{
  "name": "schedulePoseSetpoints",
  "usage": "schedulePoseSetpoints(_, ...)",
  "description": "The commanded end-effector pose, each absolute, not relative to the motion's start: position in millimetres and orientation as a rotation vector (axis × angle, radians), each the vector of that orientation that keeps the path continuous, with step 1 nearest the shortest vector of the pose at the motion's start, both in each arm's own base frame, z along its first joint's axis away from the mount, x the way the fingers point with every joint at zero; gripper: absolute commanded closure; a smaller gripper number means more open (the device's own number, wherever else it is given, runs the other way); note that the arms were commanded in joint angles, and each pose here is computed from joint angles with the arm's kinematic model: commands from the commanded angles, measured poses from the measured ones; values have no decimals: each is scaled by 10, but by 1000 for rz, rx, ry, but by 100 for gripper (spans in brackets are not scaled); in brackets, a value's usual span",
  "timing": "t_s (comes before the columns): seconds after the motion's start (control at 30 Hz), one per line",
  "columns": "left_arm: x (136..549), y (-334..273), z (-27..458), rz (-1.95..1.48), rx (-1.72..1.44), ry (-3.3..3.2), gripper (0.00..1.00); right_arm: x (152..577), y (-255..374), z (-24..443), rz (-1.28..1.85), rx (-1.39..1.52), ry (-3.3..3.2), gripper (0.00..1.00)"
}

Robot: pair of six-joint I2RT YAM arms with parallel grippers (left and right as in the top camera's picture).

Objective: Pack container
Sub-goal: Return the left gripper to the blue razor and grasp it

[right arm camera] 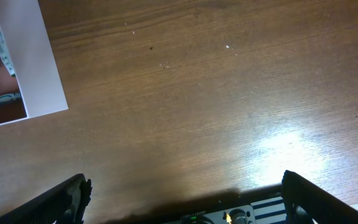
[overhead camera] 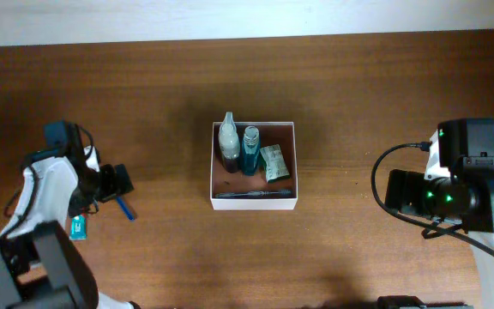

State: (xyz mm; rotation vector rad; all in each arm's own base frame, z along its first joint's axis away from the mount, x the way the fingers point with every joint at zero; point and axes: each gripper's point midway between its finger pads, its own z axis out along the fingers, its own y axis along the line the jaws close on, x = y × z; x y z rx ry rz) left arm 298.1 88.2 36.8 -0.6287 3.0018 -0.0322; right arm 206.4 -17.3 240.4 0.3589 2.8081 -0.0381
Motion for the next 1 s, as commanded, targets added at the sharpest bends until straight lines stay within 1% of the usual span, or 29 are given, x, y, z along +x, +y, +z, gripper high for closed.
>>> schedulePoseSetpoints(0.0,3012,815,226,-76,-631,3024,1,2055,-210,2380,-57,374,2815,8)
schedulePoseSetpoints(0.5,2955,706,-155,-110,-622,3130,1,2056,-210,2381,-57,374,2814,8)
schedulePoseSetpoints(0.63,2933,693,-186,-118,-626,3144,1,2056,-210,2381,-57,374,2814,8)
schedulePoseSetpoints(0.7,2922,689,-185,-120,-627,3149,11,2055,-210,2380,-58,374,2815,8)
schedulePoseSetpoints(0.8,2890,681,-182,-121,-631,3162,40,2056,-210,2381,-57,374,2814,8)
schedulePoseSetpoints(0.87,2879,678,-181,-122,-632,3166,57,2056,-210,2381,-57,374,2814,9)
schedulePoseSetpoints(0.93,2872,675,-180,-123,-633,3169,68,2055,-210,2380,-57,374,2815,8)
schedulePoseSetpoints(0.97,2872,675,-180,-123,-633,3169,71,2056,-210,2381,-57,374,2814,8)
